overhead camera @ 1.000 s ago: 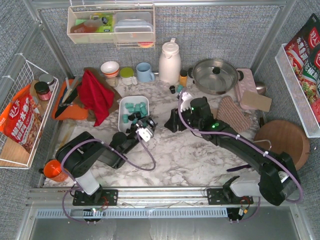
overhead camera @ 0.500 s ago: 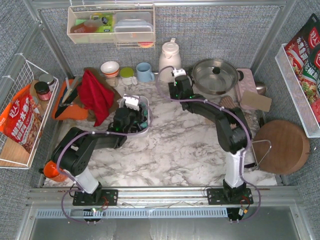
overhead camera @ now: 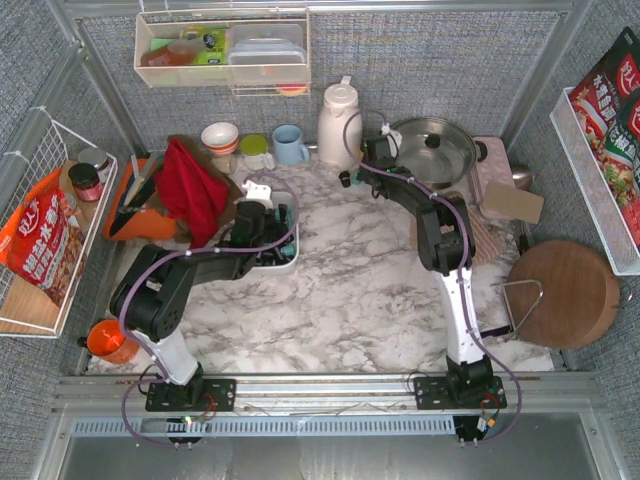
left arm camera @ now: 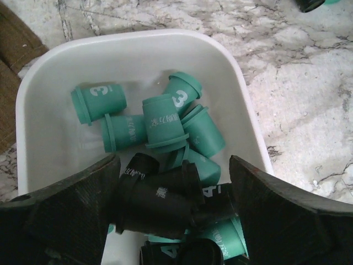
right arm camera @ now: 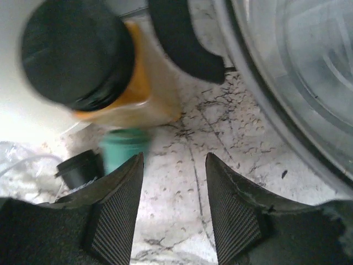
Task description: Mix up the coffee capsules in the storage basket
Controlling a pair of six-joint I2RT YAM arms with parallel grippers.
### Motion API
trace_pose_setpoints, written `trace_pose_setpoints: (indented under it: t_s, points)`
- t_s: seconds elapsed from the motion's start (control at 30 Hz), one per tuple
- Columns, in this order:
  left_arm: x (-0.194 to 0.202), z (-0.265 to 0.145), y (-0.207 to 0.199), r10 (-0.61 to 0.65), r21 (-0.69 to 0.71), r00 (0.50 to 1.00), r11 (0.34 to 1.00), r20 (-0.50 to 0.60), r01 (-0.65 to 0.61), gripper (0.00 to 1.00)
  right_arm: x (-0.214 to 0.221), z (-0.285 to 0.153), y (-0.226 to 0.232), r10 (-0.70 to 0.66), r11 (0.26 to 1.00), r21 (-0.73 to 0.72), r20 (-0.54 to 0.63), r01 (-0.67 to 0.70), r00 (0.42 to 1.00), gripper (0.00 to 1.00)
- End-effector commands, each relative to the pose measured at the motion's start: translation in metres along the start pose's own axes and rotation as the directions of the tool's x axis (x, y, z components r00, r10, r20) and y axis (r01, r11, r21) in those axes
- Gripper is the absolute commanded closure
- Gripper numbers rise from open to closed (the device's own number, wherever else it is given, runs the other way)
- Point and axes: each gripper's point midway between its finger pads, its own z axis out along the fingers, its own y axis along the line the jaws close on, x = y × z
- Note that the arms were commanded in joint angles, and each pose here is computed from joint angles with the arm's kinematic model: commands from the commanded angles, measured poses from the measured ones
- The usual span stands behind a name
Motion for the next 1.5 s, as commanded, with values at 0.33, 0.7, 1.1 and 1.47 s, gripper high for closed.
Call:
trace_pose_setpoints:
  t_s: [0.33,0.7,1.1,1.47]
  points:
    - [-0.044,-0.038,0.006,-0.031,-0.006,0.991,0.999,0.133,0.032,0.01,0.009,-0.008,0.022,0.148,0.979,-0.128,-0.079,-0.158,0.986,0.47]
    - [-0.05,-0.056,0.007,-0.027,0.001,0.987,1.0,0.16,0.027,0.01,0.009,-0.002,0.037,-0.015,0.987,-0.158,-0.083,0.002,0.996,0.47]
    - [-0.05,-0.057,0.004,-0.028,0.023,0.987,0.999,0.159,0.025,0.01,0.015,0.014,0.027,0.013,0.992,-0.12,-0.191,-0.037,0.982,0.55]
    - [-0.052,-0.057,-0.001,-0.041,0.05,0.986,0.998,0.16,0.033,0.01,0.03,0.015,0.028,0.047,0.987,-0.135,-0.267,-0.085,0.963,0.54]
